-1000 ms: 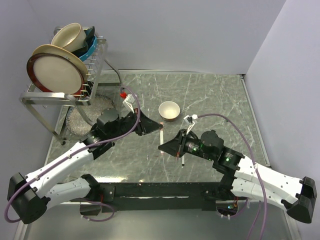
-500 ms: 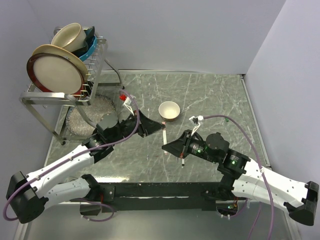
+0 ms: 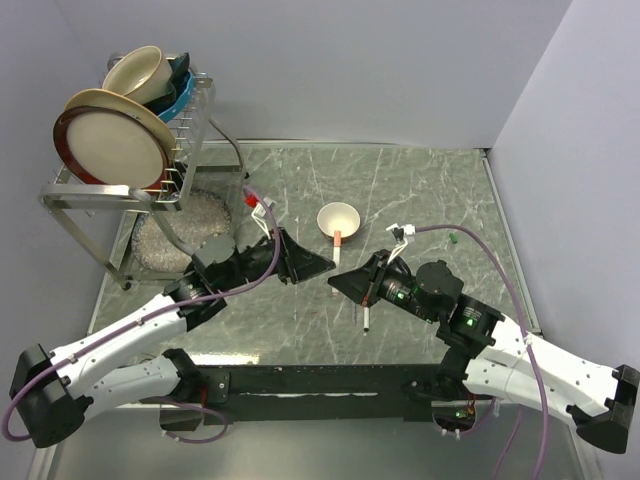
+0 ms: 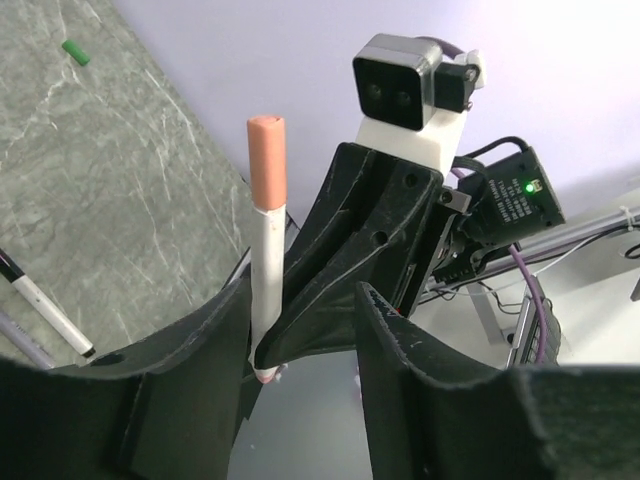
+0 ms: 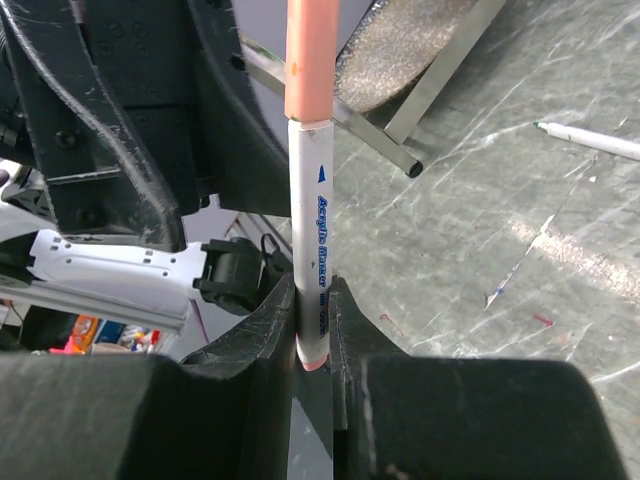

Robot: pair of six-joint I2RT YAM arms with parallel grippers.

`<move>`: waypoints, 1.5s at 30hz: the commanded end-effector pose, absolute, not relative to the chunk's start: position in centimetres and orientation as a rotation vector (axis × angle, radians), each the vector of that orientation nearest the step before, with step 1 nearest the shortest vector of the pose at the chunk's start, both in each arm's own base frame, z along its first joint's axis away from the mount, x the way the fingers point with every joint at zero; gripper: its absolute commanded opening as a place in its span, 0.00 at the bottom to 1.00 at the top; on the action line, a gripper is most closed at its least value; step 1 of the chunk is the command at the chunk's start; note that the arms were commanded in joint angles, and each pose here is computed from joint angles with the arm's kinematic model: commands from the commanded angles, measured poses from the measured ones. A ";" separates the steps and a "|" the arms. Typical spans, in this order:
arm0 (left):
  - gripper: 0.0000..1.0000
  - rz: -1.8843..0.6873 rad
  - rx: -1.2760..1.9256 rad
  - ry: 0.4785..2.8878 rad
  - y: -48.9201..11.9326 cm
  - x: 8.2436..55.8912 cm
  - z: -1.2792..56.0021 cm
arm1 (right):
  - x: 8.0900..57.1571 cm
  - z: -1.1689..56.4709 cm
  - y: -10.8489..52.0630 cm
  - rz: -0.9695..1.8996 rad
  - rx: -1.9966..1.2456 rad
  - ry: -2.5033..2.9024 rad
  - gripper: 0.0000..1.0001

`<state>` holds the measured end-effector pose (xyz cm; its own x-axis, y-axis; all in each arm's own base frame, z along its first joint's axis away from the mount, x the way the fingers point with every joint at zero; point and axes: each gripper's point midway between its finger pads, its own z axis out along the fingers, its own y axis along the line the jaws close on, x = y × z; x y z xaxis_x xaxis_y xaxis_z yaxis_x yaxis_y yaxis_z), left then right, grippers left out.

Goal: Insert the pens into the pen caps

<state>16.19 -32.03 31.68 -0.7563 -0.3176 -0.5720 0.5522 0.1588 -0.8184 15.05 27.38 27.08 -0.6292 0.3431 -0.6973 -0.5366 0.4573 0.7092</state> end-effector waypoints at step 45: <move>0.07 -1.705 0.411 1.586 -32.3 14.2 37.5 | 13.4 32.4 30.6 1.496 -0.314 1.734 0.00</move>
